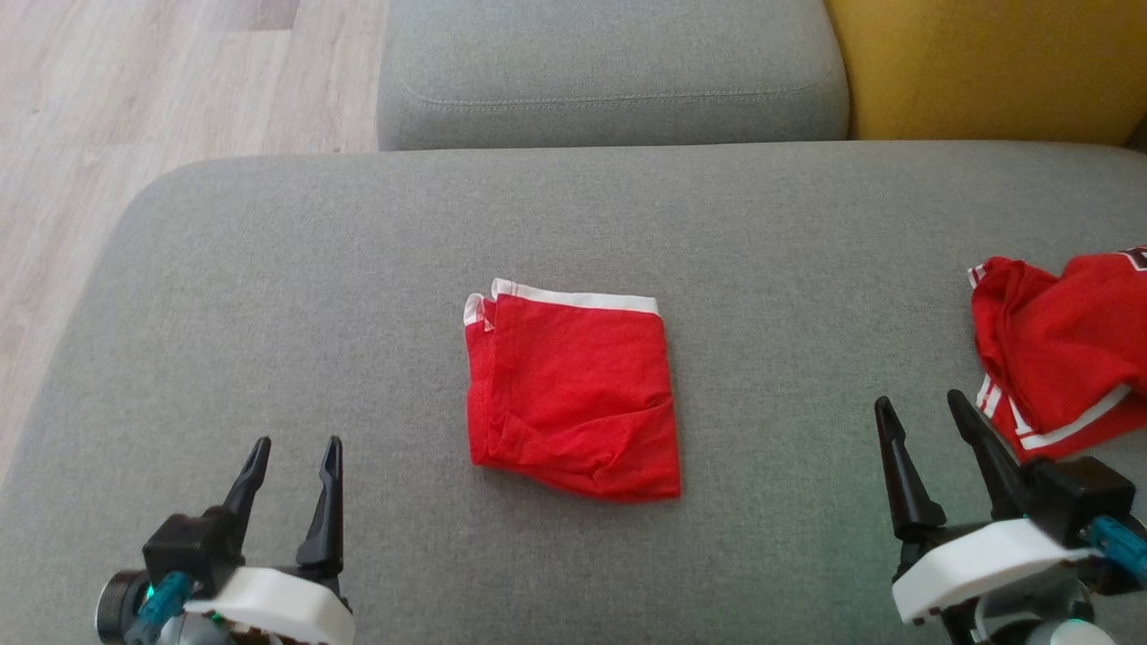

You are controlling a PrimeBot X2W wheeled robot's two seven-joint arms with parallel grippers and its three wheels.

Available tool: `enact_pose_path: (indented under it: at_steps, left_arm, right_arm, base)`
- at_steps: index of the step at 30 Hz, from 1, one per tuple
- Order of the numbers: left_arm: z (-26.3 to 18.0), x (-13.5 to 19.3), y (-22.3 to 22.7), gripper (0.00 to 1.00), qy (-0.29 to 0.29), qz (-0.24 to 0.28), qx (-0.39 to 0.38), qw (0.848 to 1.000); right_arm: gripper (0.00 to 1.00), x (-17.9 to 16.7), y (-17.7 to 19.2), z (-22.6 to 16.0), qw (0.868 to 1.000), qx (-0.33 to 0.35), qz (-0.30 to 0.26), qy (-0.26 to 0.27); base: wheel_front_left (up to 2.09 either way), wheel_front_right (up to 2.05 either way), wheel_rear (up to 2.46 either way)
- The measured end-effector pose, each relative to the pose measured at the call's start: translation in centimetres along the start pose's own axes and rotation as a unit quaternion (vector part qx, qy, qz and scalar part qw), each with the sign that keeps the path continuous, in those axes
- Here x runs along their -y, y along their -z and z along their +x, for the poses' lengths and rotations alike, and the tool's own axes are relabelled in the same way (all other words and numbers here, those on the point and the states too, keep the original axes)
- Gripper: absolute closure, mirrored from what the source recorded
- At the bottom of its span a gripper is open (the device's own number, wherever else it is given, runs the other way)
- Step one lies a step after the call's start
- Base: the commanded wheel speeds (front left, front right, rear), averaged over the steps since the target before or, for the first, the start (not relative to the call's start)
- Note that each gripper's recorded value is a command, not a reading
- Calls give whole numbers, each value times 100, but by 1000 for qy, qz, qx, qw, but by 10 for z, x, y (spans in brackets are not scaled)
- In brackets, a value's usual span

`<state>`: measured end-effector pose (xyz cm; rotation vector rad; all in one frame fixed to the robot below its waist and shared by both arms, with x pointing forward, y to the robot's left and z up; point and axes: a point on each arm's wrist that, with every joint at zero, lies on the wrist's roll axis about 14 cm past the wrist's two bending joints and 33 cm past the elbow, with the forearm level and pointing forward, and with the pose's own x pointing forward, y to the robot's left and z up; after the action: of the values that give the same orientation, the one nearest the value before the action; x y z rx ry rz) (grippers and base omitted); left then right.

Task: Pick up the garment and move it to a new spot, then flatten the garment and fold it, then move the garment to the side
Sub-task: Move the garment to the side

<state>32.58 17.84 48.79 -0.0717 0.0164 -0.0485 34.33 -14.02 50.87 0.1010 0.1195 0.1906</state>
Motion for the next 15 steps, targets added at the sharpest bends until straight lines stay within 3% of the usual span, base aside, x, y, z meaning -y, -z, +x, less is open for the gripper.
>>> enact_pose_path:
  at_steps: [9,15]
  left_arm:
    - [7,-4,-8,0,-8,-2,12,1000]
    - [23,-6,-25,0,-18,-11,45,999]
  right_arm:
    - [0,-4,17,9,999,-32,3,-10]
    - [0,-25,53,38,995,-91,13,-46]
  base:
    - [0,0,0]
    - [0,0,0]
